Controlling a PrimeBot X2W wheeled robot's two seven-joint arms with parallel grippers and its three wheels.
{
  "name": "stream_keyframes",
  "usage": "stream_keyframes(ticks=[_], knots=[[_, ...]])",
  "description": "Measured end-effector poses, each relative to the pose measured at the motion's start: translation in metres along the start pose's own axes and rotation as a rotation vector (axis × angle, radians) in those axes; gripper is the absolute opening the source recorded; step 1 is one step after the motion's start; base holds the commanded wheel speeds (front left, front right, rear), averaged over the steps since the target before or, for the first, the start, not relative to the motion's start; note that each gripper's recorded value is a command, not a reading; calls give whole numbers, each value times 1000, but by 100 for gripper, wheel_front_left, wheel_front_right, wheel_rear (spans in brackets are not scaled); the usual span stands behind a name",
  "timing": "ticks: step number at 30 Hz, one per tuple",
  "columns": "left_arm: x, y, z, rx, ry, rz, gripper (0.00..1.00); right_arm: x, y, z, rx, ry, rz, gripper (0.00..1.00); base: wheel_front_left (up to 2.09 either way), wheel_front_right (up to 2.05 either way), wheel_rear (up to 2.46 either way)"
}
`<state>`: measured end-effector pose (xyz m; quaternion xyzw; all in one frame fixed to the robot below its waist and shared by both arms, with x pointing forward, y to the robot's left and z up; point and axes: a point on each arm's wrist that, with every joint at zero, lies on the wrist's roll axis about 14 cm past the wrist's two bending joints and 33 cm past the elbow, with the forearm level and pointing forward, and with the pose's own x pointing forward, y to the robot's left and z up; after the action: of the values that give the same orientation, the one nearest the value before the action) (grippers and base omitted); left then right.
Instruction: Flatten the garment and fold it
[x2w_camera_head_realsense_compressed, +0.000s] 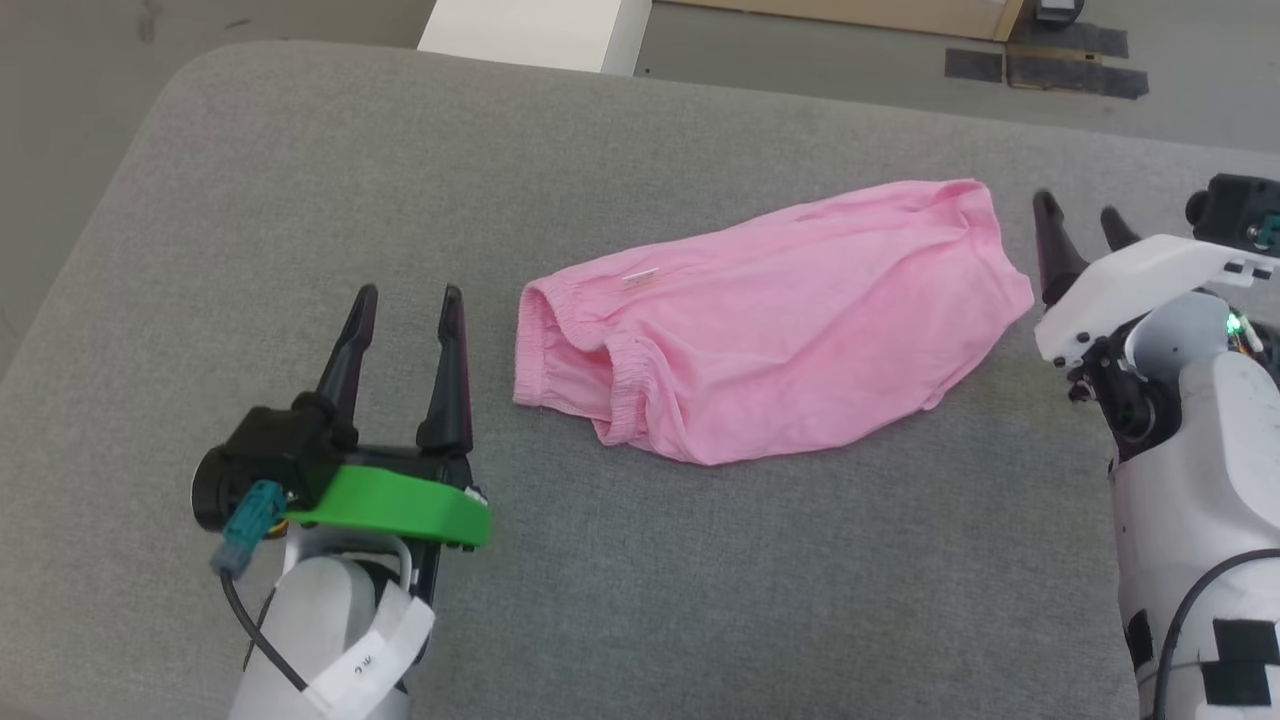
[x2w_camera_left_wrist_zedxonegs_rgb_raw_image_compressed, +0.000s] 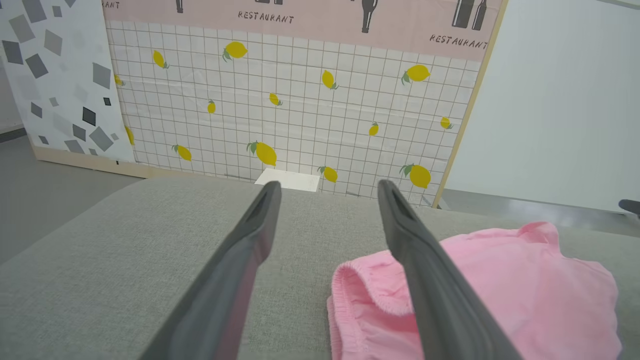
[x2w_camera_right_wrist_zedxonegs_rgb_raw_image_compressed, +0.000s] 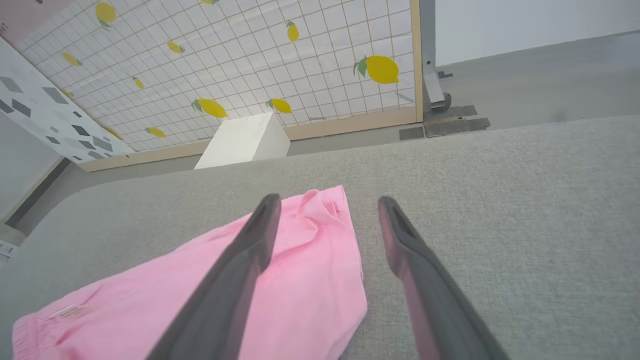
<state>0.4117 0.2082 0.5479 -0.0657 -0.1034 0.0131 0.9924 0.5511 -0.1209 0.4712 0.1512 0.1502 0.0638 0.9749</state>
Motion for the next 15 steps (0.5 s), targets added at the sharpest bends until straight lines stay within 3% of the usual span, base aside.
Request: stream_keyframes(ticks=[7,15], knots=[[-7,12,-12,40,38,31,100,15,-16,-42,57,203,-71,100,0,0,0],[-10,21,-19,38,58,59,100,29,-15,-75,-24,427,-100,100,0,0,0]])
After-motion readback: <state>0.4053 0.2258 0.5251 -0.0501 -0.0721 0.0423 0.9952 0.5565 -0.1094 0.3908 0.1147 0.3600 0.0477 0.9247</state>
